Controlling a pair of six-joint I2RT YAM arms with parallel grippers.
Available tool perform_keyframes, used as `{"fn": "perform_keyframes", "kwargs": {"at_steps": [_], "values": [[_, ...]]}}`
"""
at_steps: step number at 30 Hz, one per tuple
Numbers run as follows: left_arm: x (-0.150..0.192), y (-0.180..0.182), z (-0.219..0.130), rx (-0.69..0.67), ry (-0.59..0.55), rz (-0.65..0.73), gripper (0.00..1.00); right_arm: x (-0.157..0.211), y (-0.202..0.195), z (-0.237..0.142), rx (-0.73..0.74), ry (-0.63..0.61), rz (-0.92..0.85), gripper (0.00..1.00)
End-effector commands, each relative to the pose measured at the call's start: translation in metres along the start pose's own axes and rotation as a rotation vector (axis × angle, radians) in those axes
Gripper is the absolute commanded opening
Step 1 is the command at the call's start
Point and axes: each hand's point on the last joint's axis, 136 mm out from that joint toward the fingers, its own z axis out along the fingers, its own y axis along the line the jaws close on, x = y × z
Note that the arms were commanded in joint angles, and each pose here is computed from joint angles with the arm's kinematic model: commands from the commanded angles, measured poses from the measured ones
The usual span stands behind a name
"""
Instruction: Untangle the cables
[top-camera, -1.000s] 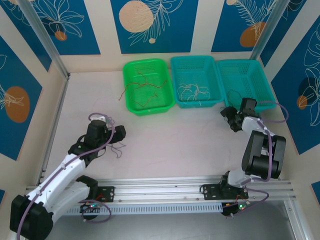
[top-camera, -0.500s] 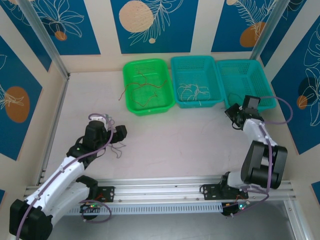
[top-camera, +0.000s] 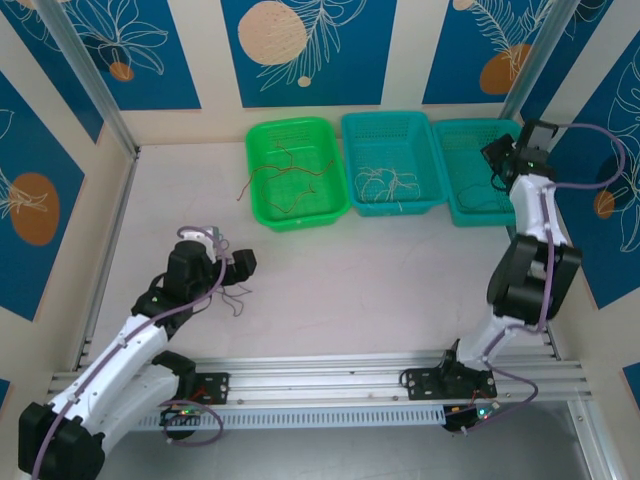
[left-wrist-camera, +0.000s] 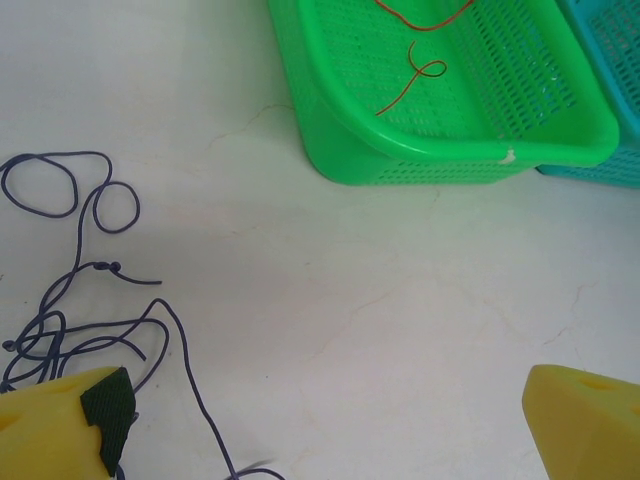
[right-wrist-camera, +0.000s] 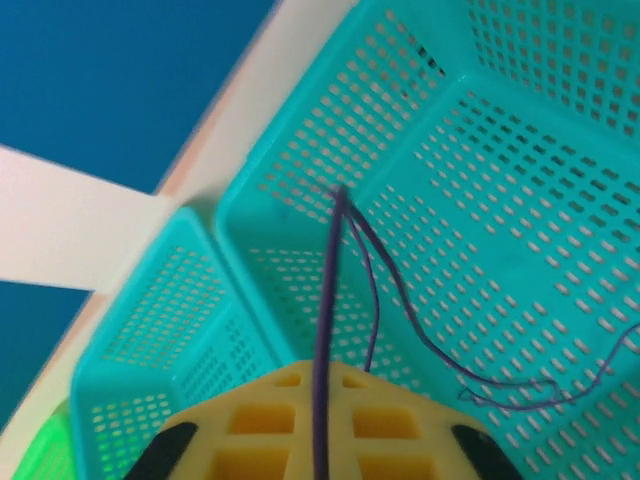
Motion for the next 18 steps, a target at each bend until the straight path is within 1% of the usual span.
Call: {"fn": "perform_keyframes", "kwargs": {"at_steps": [1, 2, 3, 7, 9, 12, 15, 18], "values": [[0.005, 0.003, -0.005, 0.004, 0.007, -0.002, 1.0, 0.024, -0.012, 0.034, 0.044, 0.214, 0.04, 0.63], [0.005, 0.003, -0.006, 0.003, 0.006, 0.003, 1.0, 0.027, -0.013, 0.036, 0.066, 0.244, 0.05, 0.94], [0.006, 0.004, -0.007, -0.002, 0.008, 0.008, 1.0, 0.028, -0.013, 0.035, 0.064, 0.247, 0.05, 1.0], [0.008, 0.01, -0.008, -0.03, 0.012, 0.009, 1.0, 0.031, 0.002, 0.009, -0.028, 0.207, 0.065, 0.99], [0.009, 0.015, -0.006, -0.057, 0.016, -0.005, 1.0, 0.039, 0.006, -0.005, -0.052, 0.21, 0.078, 1.0], [0.011, 0.027, -0.003, -0.13, 0.026, -0.054, 1.0, 0.051, 0.018, -0.033, -0.112, 0.191, 0.059, 1.0], [0.011, 0.032, 0.0, -0.166, 0.039, -0.073, 0.99, 0.074, 0.033, -0.064, -0.195, 0.204, 0.019, 1.0], [0.013, 0.044, 0.002, -0.24, 0.052, -0.092, 0.98, 0.119, 0.064, -0.107, -0.348, 0.253, -0.096, 0.98]]}}
